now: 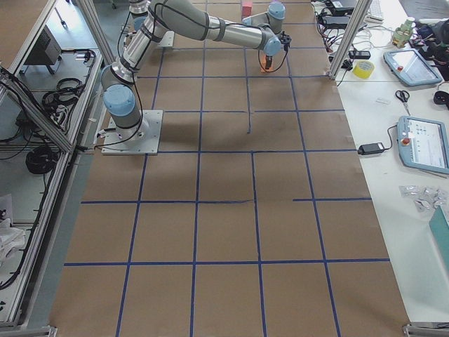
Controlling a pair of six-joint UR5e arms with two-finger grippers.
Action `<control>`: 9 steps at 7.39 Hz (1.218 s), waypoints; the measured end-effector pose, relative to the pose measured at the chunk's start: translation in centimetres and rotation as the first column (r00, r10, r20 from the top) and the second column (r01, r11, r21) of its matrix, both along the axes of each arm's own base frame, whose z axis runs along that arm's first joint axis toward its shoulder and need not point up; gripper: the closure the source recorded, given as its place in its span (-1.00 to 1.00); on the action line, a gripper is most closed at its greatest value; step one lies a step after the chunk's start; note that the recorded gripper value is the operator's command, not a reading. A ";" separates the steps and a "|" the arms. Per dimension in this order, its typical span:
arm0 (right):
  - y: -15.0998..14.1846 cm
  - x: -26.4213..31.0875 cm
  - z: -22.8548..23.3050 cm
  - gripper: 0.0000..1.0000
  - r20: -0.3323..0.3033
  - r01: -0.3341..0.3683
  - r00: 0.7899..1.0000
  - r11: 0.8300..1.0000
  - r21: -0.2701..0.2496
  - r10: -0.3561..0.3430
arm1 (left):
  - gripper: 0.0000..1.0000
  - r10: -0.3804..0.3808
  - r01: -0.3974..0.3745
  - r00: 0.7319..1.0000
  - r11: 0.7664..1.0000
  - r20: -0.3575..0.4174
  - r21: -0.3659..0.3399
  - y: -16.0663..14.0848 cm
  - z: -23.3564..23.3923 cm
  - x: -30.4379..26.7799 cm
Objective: Arrange blocks in a line
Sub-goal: 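Carry the orange cube with the right gripper toward the table centre, then open the right gripper to release the orange cube and raise it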
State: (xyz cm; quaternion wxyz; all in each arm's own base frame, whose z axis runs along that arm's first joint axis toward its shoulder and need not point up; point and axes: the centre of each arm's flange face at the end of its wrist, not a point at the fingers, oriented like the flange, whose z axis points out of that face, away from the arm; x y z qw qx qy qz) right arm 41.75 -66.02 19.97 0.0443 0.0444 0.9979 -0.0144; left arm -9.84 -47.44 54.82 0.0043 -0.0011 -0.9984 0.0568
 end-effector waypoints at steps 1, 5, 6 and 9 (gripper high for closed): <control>0.1 0.1 0.1 -1.00 -0.003 -0.001 1.000 1.000 -0.002 0.001 | -1.00 -0.001 0.001 1.000 1.000 0.000 0.000 0.0 0.0 0.0; 0.7 -2.2 7.5 -1.00 0.001 0.022 1.000 1.000 -0.022 -0.022 | -1.00 -0.001 0.001 1.000 1.000 0.001 0.001 -0.1 -0.1 0.0; 1.0 -4.6 11.1 -1.00 -0.004 0.042 0.999 0.999 -0.014 -0.042 | -1.00 -0.001 0.001 1.000 1.000 0.001 0.001 -0.1 -0.1 0.0; 3.2 -16.0 22.3 -1.00 -0.023 -0.003 1.000 1.000 -0.031 0.003 | -1.00 -0.001 0.001 1.000 1.000 0.001 0.001 -0.1 -0.1 0.0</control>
